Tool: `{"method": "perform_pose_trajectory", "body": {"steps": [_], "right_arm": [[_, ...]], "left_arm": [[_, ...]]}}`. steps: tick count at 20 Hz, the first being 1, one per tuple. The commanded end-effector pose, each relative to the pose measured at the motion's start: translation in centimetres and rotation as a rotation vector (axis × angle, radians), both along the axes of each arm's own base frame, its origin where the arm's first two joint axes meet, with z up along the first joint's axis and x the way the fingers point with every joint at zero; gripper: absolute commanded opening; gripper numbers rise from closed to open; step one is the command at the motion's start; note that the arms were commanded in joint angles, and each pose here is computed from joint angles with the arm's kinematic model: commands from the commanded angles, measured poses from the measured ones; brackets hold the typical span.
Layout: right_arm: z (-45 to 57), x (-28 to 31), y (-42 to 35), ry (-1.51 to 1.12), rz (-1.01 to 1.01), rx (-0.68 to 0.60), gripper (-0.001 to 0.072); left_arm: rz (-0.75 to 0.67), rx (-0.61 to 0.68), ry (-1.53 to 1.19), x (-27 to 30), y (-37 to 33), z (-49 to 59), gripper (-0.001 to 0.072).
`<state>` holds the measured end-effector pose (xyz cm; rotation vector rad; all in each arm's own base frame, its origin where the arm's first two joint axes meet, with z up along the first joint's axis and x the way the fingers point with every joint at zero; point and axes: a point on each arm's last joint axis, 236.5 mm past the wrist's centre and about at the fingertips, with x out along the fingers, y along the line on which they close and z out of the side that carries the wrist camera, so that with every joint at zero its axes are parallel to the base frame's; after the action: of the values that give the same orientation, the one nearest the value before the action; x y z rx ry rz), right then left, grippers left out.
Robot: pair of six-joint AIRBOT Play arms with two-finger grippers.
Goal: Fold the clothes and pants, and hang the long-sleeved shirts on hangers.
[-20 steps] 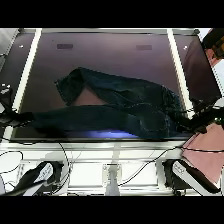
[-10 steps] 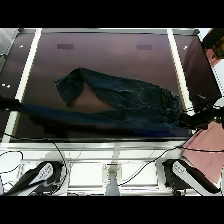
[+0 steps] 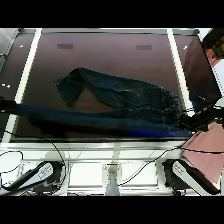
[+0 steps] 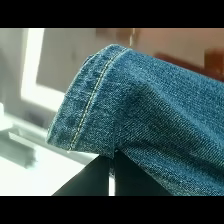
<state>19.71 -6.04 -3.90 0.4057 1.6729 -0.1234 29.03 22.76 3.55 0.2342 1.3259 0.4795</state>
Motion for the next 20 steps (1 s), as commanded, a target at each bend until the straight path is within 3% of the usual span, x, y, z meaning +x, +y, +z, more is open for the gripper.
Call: {"method": "perform_pose_trajectory", "body": {"steps": [1, 6, 11, 12, 13, 15, 16, 20], "right_arm": [[-0.4, -2.0, 1.7, 0.052, -0.001, 0.056, 0.0055], [-0.3, -3.2, 2.3, 0.092, 0.005, 0.076, 0.0055], [-0.4, -2.9, 2.1, 0.081, 0.003, 0.071, 0.0056], [-0.4, -2.8, 2.1, 0.077, 0.002, 0.069, 0.0095], [-0.4, -2.7, 2.1, 0.072, 0.001, 0.066, 0.0236], [-0.5, -2.5, 2.0, 0.065, -0.001, 0.062, 0.0600], [-0.5, -2.5, 2.0, 0.065, -0.001, 0.062, 0.0682], [-0.4, -2.4, 1.9, 0.062, -0.002, 0.059, 0.0676]], "left_arm": [[0.042, -0.091, 0.182, -2.8, -0.7, -3.5, 0.0031], [0.071, -0.168, 0.351, -4.7, -1.5, -7.2, 0.0031], [0.068, -0.163, 0.390, -5.0, -1.1, -8.2, 0.0053], [0.068, -0.146, 0.397, -5.1, -0.7, -8.0, 0.0337], [0.072, -0.127, 0.403, -5.3, -0.3, -7.8, 0.0700], [0.069, -0.095, 0.416, -5.5, 0.4, -7.5, 0.0696], [0.069, -0.090, 0.418, -5.5, 0.5, -7.4, 0.0695], [0.061, -0.045, 0.429, -5.6, 1.5, -6.9, 0.0693]]}}
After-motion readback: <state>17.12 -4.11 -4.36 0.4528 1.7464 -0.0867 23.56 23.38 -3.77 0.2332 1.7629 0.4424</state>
